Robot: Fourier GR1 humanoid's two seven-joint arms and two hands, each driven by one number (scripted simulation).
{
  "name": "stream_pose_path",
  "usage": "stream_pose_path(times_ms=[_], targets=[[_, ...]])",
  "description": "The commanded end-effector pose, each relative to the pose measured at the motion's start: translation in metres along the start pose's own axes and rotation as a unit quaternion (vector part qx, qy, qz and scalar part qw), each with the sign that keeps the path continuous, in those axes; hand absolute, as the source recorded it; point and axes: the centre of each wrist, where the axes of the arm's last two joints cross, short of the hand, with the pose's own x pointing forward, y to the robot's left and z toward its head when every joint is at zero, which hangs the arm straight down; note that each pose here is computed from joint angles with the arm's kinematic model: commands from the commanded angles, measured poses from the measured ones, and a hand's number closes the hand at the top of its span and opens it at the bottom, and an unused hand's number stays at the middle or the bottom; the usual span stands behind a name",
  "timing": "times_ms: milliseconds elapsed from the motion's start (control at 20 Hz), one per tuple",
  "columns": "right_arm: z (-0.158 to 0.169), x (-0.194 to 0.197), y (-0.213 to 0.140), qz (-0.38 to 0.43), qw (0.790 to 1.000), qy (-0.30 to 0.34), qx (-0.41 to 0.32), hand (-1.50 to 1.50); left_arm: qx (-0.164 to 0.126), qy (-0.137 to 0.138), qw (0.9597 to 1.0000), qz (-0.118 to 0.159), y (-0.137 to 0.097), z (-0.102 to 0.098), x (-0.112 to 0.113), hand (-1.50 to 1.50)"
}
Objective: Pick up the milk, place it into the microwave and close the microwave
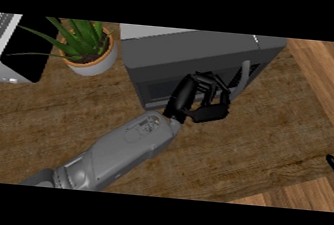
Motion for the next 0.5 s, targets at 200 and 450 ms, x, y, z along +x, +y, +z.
stream_pose_path(times_ms=[200, 450], targets=[[-0.0071, 0.0091, 0.0001, -0.005, 1.000, -0.010, 0.020, -1.50, 0.063, 0.013, 0.9979, 0.003, 0.0178, -0.0129, -0.0059, 1.50], [-0.0108, 0.0111, 0.0034, -0.016, 0.999, -0.009, 0.048, -1.50, 0.076, -0.016, 0.9969, 0.017, 0.0164, -0.0175, 0.0019, 1.50]])
